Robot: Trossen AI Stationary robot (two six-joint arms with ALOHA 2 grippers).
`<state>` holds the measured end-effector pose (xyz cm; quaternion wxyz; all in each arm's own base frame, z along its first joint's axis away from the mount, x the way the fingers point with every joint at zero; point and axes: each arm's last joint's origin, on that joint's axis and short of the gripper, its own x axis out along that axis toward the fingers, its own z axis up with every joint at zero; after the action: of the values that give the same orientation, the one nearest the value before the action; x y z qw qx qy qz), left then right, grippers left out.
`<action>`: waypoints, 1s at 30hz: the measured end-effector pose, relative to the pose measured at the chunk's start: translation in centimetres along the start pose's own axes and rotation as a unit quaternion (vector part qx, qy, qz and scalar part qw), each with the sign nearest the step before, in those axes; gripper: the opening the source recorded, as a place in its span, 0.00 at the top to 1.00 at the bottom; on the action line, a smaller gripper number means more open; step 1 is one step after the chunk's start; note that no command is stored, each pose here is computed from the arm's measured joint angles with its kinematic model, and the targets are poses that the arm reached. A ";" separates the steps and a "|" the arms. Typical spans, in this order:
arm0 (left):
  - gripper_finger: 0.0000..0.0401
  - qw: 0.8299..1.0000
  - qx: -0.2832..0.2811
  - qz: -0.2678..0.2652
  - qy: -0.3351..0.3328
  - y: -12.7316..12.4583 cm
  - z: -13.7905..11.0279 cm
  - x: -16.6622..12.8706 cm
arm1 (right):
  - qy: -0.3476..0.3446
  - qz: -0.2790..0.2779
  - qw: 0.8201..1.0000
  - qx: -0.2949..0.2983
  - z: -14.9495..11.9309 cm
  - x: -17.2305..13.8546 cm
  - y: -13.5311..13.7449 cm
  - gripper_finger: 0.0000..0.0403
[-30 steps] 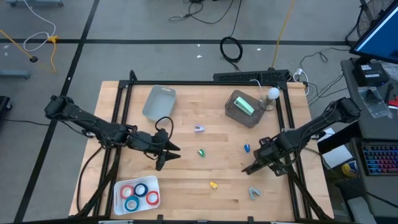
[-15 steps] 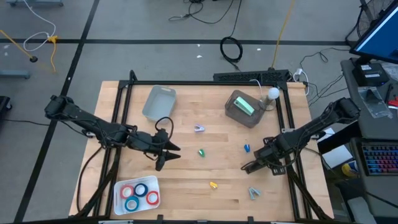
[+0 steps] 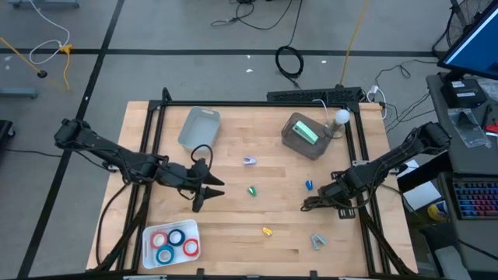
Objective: Pick and place Stapler, Stapler remover, tape
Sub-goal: Put the black stapler into the black bin
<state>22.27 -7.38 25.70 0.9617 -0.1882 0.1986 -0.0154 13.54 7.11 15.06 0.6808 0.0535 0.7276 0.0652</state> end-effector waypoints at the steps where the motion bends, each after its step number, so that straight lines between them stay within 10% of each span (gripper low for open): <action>1: 0.56 1.000 -0.003 -0.004 -0.009 0.2 -0.3 -0.1 | 0.000 0.000 1.000 0.000 0.0 0.0 0.0 0.66; 18: 0.56 0.996 -0.031 -0.039 -0.071 3.4 -5.0 -2.9 | 0.005 0.060 0.998 0.002 1.3 -4.2 1.9 0.66; 30: 0.56 0.997 -0.014 -0.036 -0.068 3.5 -5.1 -2.9 | -0.118 0.091 0.987 0.053 4.1 -12.0 3.0 0.66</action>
<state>17.42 -5.65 21.15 0.9692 -0.2089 0.1257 -0.0342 18.40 8.12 27.10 0.7496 0.1629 0.6363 0.0816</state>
